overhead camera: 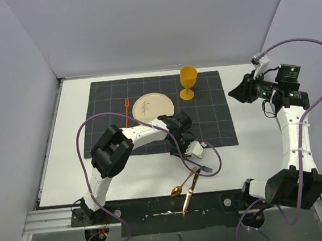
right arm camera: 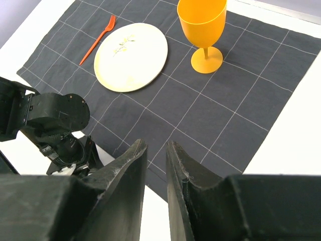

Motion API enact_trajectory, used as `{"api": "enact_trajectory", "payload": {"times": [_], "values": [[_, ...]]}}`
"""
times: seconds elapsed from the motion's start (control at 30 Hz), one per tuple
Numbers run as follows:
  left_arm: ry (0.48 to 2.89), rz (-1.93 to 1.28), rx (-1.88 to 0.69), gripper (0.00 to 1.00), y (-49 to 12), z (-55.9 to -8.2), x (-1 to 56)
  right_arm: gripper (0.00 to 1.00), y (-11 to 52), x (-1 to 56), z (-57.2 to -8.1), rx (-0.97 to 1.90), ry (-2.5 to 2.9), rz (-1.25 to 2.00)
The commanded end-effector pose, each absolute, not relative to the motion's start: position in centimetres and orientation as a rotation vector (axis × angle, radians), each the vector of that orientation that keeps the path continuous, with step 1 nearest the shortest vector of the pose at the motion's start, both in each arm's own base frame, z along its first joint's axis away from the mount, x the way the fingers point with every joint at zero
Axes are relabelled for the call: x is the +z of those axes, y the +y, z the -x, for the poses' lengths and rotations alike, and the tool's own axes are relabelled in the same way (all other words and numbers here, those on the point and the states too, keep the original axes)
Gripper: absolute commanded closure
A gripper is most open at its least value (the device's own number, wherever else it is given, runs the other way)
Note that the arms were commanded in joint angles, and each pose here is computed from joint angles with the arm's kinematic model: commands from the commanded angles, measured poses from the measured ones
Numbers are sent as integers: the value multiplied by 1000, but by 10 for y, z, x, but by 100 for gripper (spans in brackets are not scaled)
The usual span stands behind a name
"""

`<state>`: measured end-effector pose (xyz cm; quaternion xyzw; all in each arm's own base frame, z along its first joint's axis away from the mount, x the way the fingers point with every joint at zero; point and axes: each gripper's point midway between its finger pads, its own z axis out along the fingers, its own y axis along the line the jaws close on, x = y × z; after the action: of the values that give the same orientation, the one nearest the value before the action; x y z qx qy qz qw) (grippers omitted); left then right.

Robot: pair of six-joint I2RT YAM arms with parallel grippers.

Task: Set the dinner table for one person
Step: Pick up the fork at the center of the board.

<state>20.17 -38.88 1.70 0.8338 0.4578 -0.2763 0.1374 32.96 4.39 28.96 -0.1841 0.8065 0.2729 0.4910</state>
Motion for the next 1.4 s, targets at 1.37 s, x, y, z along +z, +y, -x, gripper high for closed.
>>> {"api": "enact_trajectory", "payload": {"times": [1.37], "values": [[1629, -2045, -654, 100, -391, -231, 121, 77, 43, 317, -338, 656, 1866, 469]]}}
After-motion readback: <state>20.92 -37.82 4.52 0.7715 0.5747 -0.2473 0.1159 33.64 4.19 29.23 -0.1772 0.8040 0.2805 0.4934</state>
